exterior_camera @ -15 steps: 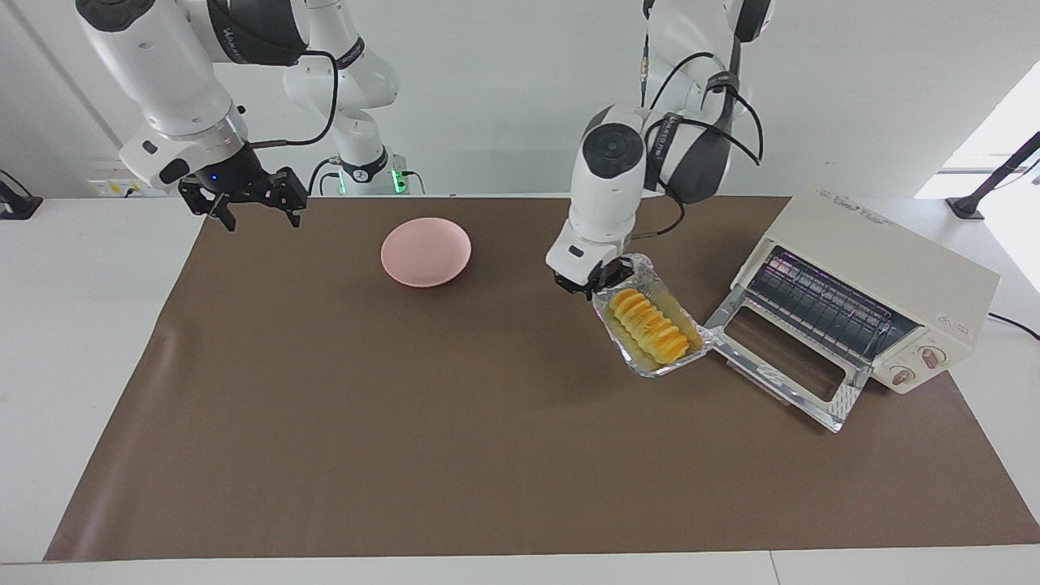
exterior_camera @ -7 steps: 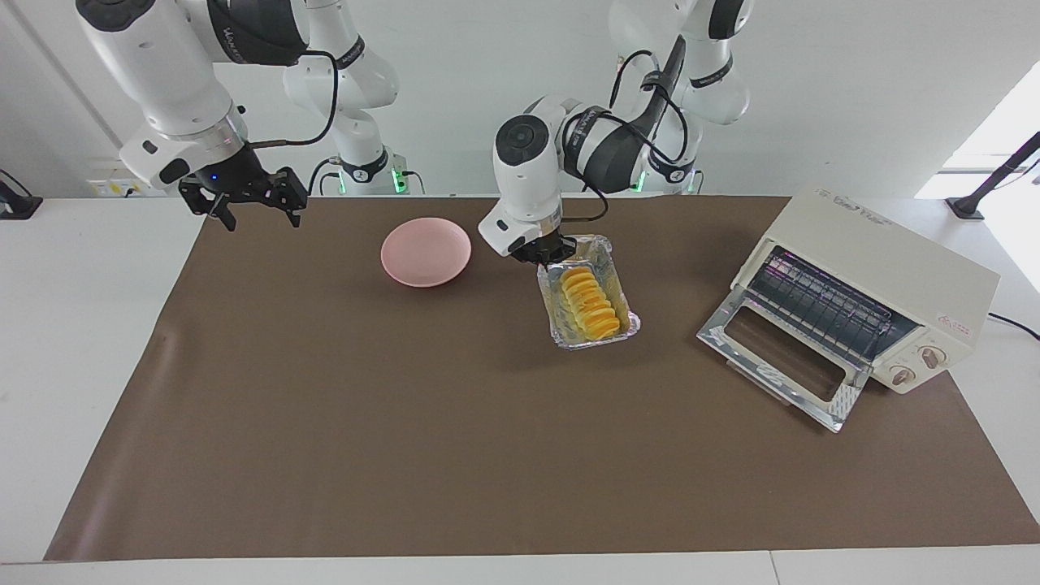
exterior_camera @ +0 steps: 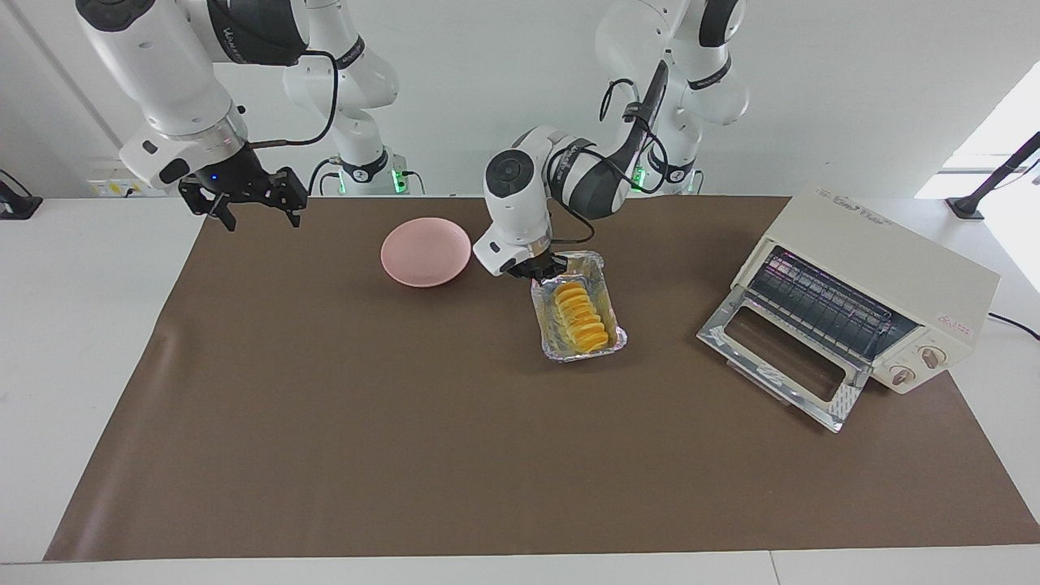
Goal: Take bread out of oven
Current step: 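Pull the foil tray out and set it on the table, then release the tray with the left gripper while the right gripper reaches it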
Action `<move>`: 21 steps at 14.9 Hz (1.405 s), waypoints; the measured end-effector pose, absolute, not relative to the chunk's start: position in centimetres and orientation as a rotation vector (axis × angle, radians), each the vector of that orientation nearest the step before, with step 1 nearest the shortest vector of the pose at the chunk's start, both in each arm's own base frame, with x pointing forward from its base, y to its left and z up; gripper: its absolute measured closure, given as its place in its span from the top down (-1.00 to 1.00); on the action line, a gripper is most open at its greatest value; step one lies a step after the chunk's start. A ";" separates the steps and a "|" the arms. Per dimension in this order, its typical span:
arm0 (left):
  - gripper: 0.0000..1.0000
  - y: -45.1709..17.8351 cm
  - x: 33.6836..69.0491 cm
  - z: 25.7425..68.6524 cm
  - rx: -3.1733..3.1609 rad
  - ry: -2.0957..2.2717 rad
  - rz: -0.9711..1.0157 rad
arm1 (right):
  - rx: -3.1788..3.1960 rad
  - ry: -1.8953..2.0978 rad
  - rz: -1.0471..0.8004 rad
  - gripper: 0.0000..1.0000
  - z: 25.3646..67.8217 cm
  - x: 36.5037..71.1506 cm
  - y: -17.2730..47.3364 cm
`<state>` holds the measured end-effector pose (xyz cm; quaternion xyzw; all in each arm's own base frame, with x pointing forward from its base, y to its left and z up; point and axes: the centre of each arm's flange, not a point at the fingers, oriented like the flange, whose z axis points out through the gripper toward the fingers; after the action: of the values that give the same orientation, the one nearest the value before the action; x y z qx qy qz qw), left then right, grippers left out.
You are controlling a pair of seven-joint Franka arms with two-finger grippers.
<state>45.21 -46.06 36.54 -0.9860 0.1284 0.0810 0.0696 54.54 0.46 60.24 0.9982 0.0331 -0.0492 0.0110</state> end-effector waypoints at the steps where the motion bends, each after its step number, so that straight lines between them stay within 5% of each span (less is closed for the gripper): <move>1: -0.89 -46.4 45.1 36.3 -2.979 0.361 0.223 | 3.114 0.103 -0.153 1.00 60.2 54.5 0.5; 7: 0.29 -47.0 44.7 35.9 -2.992 0.294 0.193 | 3.114 0.103 -0.153 1.00 60.2 54.5 0.5; 10: 0.96 -44.2 47.5 38.9 -3.031 0.198 0.146 | 3.114 0.103 -0.153 1.00 60.2 54.5 0.5; 17: 1.00 -29.1 54.4 49.6 -3.076 -0.181 0.156 | 3.114 0.103 -0.153 1.00 60.2 54.5 0.5; 21: 1.00 -19.8 55.6 54.8 -3.102 -0.261 0.158 | 3.114 0.115 -0.157 1.00 60.2 54.5 0.5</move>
<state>55.57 -19.79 54.79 -0.9951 -0.0839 0.0505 0.0122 54.52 0.50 60.18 0.9980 0.0368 -0.0503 0.0108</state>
